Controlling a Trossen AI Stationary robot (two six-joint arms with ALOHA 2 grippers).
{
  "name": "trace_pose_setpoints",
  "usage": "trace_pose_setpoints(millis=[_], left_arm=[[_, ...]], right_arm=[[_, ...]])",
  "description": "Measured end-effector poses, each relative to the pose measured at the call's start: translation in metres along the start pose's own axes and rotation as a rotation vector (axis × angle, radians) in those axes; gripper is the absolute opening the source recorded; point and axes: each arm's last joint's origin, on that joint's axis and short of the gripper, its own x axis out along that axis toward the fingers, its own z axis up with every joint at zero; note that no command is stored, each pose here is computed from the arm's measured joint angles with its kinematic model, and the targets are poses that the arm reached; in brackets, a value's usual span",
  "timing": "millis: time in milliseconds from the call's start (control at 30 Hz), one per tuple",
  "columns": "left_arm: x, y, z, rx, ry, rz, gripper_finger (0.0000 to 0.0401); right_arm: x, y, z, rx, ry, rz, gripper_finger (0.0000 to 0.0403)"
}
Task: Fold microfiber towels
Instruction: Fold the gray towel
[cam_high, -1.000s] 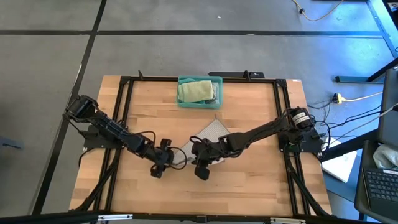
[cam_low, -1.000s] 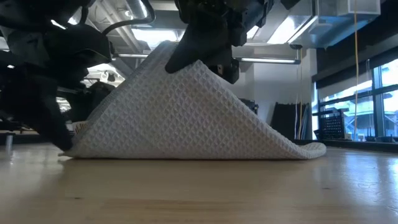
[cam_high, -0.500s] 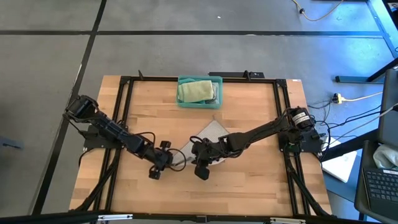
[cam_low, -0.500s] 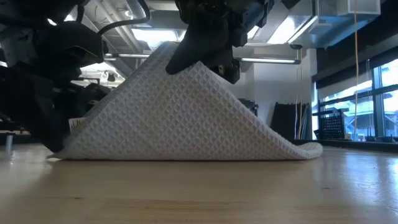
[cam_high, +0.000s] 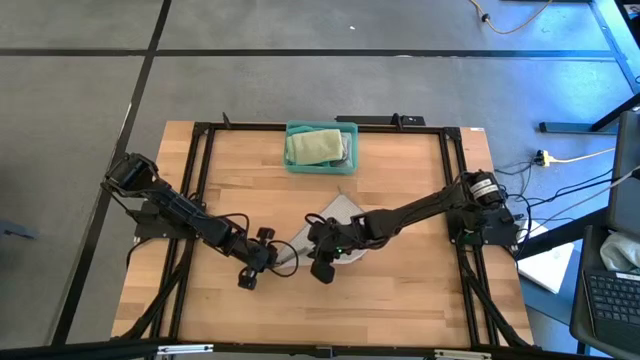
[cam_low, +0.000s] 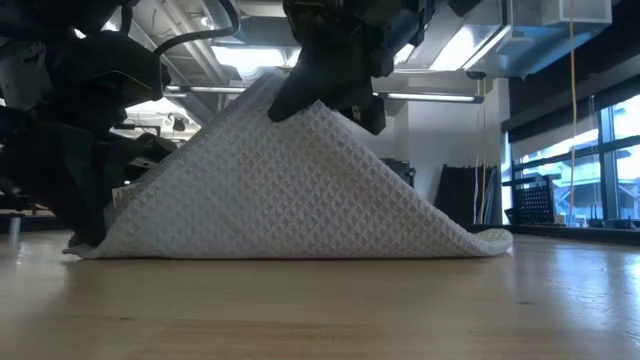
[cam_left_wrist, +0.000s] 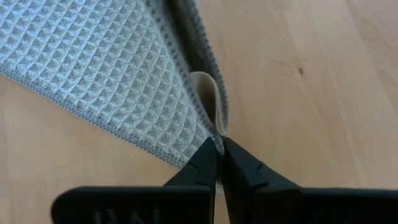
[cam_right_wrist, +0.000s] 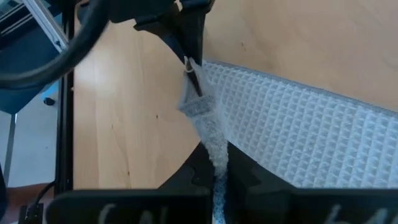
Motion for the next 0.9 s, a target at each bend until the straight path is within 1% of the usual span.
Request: trace_pose_setpoints(millis=[67, 200, 367, 433, 500, 633, 800, 900], left_arm=[[0.000, 0.000, 0.000, 0.000, 0.000, -0.011, 0.0003], [-0.001, 0.000, 0.001, 0.000, 0.000, -0.006, 0.0002], [-0.011, 0.003, 0.010, -0.011, -0.021, 0.005, 0.0001], [-0.015, 0.007, 0.018, -0.016, -0.031, 0.012, 0.0001], [-0.020, 0.012, 0.027, -0.009, -0.040, 0.028, 0.0001], [-0.030, 0.024, 0.053, 0.028, -0.104, 0.063, 0.0000], [-0.043, 0.046, 0.082, 0.109, -0.190, 0.127, 0.0000], [-0.045, 0.065, 0.090, 0.151, -0.201, 0.176, 0.0000]], right_arm=[[-0.004, 0.001, 0.001, 0.001, -0.003, 0.003, 0.0012], [-0.017, 0.002, 0.004, 0.002, 0.006, -0.004, 0.0007], [-0.034, 0.004, 0.001, 0.019, 0.057, -0.035, 0.0008], [-0.039, 0.008, -0.003, 0.010, 0.077, -0.036, 0.0008], [-0.041, 0.014, -0.006, 0.018, 0.094, 0.002, 0.0009], [-0.042, 0.024, -0.017, 0.041, 0.147, 0.027, 0.0009], [-0.045, 0.031, -0.032, 0.061, 0.216, -0.014, 0.0009], [-0.048, 0.033, -0.042, 0.080, 0.251, -0.073, 0.0009]])
